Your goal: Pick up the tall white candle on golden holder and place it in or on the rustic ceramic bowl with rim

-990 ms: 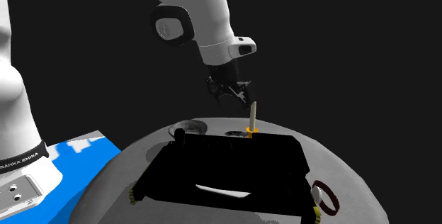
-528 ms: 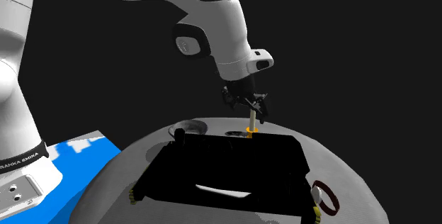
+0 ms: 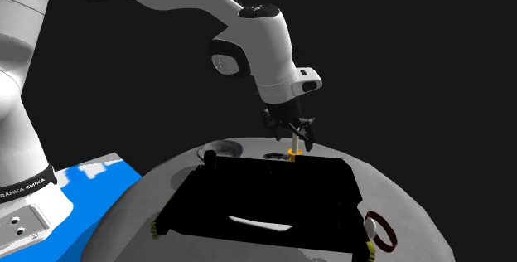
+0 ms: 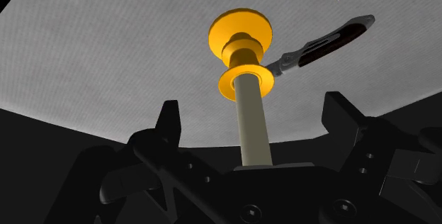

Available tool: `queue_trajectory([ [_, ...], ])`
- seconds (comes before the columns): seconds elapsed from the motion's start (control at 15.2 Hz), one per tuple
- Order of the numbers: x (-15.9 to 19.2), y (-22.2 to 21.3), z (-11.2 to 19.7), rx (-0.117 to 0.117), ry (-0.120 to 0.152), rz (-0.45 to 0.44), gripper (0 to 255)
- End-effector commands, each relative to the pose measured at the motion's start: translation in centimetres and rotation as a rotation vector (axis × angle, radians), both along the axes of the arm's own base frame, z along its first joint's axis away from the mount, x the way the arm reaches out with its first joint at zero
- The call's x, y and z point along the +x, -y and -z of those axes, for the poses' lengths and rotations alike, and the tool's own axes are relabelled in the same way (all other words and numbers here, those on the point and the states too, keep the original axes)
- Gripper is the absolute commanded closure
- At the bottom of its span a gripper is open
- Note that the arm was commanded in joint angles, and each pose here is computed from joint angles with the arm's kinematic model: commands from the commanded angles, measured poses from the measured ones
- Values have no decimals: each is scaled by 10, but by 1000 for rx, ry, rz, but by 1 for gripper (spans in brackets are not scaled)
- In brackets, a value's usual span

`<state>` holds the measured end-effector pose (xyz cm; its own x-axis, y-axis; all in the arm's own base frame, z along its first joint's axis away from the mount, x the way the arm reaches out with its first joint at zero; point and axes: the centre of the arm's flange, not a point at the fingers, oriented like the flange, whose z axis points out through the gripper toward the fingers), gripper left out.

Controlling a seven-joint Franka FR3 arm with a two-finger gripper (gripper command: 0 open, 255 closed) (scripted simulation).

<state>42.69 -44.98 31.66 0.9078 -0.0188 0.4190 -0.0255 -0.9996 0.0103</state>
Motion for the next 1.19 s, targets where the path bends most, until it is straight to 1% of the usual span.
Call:
queue_trajectory([
  [0.0,0,0,0,0,0,0,0],
  [0.13,0,0,0,0,0,0,0],
  [0.2,0,0,0,0,0,0,255],
  [0.79,0,0,0,0,0,0,255],
  [1.12,0,0,-26,0,0,0,255],
])
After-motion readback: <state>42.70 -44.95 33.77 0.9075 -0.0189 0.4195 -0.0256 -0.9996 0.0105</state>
